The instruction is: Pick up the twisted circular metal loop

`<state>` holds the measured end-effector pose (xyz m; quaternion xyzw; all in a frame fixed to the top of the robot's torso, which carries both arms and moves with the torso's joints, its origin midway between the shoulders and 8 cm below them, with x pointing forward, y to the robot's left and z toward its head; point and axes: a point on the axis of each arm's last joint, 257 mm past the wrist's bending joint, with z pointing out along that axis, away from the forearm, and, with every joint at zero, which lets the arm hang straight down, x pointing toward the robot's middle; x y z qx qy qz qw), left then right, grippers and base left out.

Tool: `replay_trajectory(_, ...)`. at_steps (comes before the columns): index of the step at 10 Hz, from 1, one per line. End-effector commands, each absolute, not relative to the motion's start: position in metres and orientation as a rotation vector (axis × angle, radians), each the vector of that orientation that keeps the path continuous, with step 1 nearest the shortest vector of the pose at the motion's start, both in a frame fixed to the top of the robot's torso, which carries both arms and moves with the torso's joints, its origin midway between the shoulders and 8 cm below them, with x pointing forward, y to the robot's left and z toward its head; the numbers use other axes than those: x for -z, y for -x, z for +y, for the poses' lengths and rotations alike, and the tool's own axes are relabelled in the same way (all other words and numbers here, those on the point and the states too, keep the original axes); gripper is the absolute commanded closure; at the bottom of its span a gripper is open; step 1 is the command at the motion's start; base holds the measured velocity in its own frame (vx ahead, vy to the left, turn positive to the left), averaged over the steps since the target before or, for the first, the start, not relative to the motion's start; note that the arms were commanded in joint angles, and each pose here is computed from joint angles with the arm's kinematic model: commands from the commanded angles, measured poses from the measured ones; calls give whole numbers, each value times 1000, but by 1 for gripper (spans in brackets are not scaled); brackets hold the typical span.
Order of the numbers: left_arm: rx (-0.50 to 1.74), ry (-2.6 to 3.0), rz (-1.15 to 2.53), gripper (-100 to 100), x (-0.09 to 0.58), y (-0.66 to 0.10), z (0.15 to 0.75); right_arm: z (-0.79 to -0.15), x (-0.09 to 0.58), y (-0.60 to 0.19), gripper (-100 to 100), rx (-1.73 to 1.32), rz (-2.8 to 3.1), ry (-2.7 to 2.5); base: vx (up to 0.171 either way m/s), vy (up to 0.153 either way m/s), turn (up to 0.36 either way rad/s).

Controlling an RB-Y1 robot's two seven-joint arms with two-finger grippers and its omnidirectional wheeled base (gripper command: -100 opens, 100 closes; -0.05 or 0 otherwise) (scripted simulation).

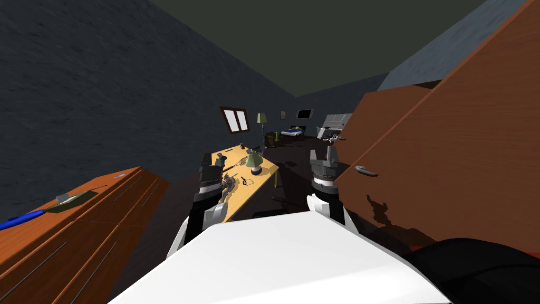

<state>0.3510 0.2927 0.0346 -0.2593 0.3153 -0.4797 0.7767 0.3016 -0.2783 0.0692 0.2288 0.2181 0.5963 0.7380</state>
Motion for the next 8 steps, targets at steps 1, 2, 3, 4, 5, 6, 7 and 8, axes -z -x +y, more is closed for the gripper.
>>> replay_trajectory(1,1038,548,713,-100,-30,-355,291,-278,-69,-302,0,-1309,479,-502,-26,-17,-24)
replay_trajectory(2,1037,543,737,-100,-26,-358,290,-278,-69,-302,0,-1309,479,-502,-57,-26,-42)
replay_trajectory(3,1035,542,764,-100,-20,-362,290,-278,-69,-302,0,-1309,479,-502,-51,-32,-51)
replay_trajectory(4,1033,545,793,-100,-13,-367,291,-278,-69,-302,0,-1309,479,-502,-47,-25,-60)
replay_trajectory(5,1029,553,823,-100,-4,-372,292,-278,-69,-302,0,-1309,479,-502,-57,-18,-68)
replay_trajectory(6,1025,567,853,-100,6,-378,295,-278,-69,-302,0,-1309,479,-502,-68,-22,-94)
replay_trajectory(7,1020,584,884,-100,17,-384,298,-278,-69,-302,0,-1309,479,-502,-69,-16,-94)
replay_trajectory(8,1020,584,884,-100,17,-384,298,-278,-69,-302,0,-1309,479,-502,-48,-9,-24)
